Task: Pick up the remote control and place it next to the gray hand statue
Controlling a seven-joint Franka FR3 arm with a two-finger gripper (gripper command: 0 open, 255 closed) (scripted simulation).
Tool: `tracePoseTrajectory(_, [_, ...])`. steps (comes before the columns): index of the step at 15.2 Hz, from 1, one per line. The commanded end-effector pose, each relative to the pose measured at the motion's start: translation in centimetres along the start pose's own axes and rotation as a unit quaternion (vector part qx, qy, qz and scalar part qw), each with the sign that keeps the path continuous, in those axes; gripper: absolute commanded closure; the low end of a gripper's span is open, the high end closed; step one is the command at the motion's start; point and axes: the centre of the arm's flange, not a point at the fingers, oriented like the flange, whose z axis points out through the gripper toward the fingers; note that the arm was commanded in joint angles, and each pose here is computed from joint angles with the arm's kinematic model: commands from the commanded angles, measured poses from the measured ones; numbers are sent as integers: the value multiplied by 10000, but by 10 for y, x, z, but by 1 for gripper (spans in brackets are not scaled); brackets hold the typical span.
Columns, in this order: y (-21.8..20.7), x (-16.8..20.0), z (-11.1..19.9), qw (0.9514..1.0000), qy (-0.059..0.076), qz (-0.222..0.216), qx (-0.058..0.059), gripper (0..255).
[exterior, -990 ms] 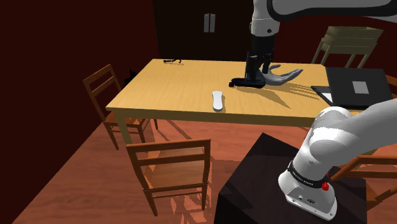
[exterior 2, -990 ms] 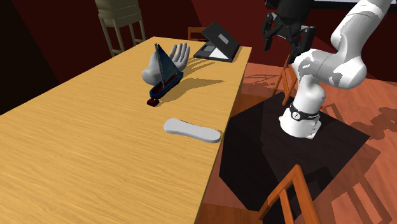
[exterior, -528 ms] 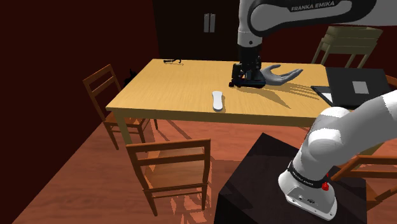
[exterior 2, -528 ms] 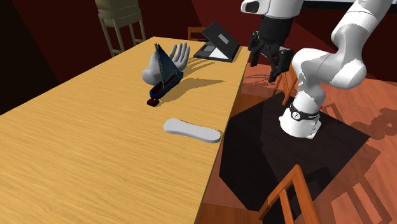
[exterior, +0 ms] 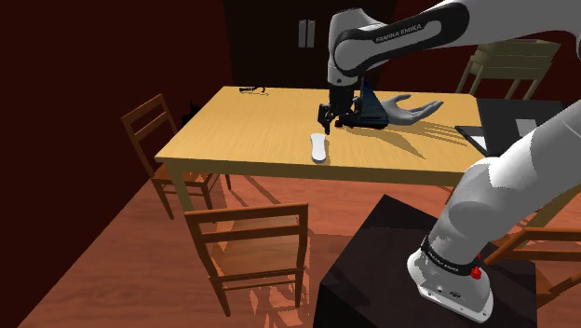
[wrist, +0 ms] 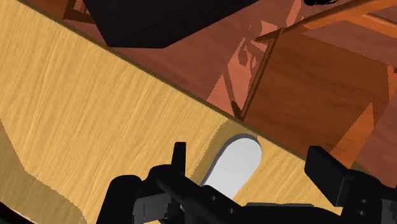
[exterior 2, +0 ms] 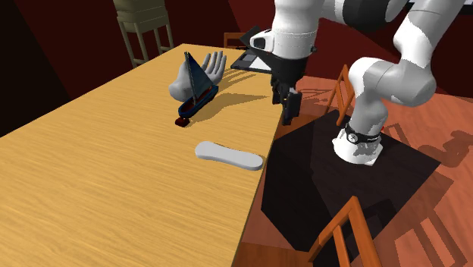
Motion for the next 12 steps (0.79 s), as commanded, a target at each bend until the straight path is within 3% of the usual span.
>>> tracePoseTrajectory(1, [-3, 22, 16, 9995, 24, 296, 43, 0])
tracePoseTrajectory(6, [-2, 74, 54, 9949, 58, 1001, 141, 0])
tracePoseTrajectory(12, [8, 136, 100, 9825, 98, 1840, 257, 0])
